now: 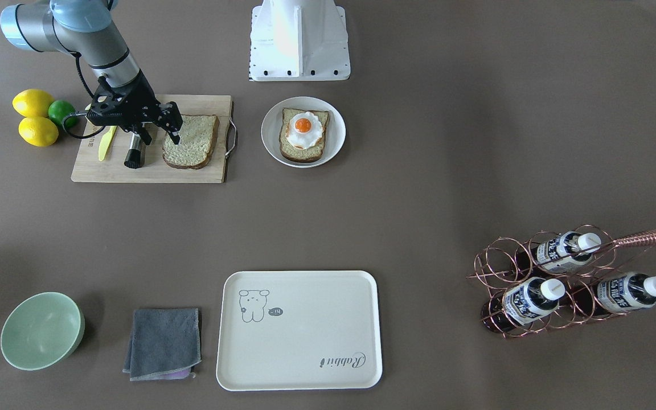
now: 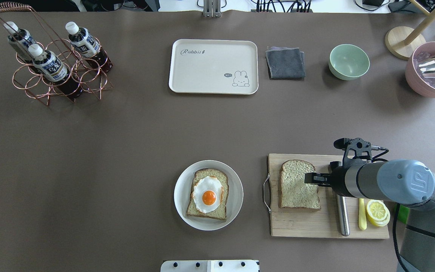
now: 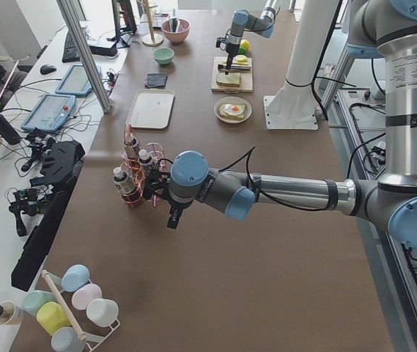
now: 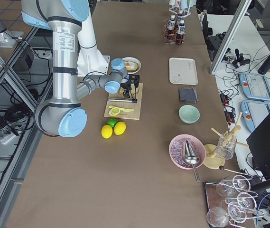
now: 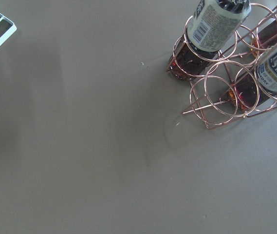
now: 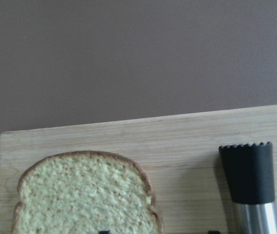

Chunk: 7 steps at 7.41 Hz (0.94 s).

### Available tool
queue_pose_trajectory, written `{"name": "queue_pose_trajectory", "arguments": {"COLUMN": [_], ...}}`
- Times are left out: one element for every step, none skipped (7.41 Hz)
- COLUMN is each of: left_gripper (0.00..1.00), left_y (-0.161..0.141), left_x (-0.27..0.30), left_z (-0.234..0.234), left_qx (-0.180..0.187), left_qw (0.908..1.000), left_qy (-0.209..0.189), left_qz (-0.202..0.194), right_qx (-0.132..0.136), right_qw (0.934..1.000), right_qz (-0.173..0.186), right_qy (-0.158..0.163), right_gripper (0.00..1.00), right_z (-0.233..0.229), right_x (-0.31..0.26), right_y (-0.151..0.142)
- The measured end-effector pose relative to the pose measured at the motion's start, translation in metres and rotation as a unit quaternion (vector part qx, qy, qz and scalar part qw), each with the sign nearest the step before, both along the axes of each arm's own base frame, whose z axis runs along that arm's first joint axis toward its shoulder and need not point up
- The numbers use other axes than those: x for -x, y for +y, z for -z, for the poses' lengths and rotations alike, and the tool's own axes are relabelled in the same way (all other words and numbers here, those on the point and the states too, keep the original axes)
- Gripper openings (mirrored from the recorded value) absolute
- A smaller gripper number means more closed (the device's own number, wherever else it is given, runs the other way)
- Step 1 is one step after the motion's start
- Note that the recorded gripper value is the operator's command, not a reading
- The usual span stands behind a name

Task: Make sandwich and place on tray
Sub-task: 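Grasp the bread slice edge with the right gripper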

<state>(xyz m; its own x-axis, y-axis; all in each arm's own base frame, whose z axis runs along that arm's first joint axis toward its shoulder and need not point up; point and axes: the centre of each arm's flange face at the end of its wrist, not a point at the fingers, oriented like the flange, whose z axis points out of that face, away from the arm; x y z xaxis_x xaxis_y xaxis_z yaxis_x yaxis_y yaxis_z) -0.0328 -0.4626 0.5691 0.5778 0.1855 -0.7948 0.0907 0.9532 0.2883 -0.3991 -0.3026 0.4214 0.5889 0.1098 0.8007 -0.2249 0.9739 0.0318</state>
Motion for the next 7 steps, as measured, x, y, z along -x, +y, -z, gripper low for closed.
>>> {"name": "queue_pose_trajectory", "arguments": {"left_gripper": [0.98, 0.98, 0.98, 0.98, 0.98, 0.98, 0.98], "left_y": [0.001, 0.003, 0.004, 0.006, 0.007, 0.007, 0.008], "left_x": [0.000, 0.000, 0.000, 0.000, 0.000, 0.000, 0.000], "left_z": [-0.001, -0.002, -0.004, -0.005, -0.006, -0.006, -0.006], "left_qx": [0.000, -0.001, -0.001, -0.001, -0.001, -0.001, -0.002], "left_qw": [1.0000, 1.0000, 1.0000, 1.0000, 1.0000, 1.0000, 1.0000], "left_qy": [0.000, 0.000, 0.000, 0.000, 0.000, -0.001, -0.001], "left_qz": [0.000, -0.001, -0.001, -0.001, -0.001, -0.001, -0.001], "right_qx": [-0.001, -0.003, -0.004, -0.004, -0.006, -0.009, -0.010], "right_qw": [1.0000, 1.0000, 1.0000, 1.0000, 1.0000, 1.0000, 0.9999], "right_qz": [0.000, 0.001, 0.002, 0.003, 0.003, 0.003, 0.003], "right_qy": [0.001, 0.000, -0.001, -0.002, -0.001, 0.001, 0.002], "right_gripper": [0.67, 0.67, 0.67, 0.67, 0.64, 0.46, 0.00], "right_z": [-0.001, 0.000, 0.001, 0.003, 0.003, 0.002, 0.001], "right_x": [0.002, 0.003, 0.005, 0.007, 0.009, 0.012, 0.014], "right_y": [0.001, 0.002, 0.003, 0.004, 0.006, 0.008, 0.009]}}
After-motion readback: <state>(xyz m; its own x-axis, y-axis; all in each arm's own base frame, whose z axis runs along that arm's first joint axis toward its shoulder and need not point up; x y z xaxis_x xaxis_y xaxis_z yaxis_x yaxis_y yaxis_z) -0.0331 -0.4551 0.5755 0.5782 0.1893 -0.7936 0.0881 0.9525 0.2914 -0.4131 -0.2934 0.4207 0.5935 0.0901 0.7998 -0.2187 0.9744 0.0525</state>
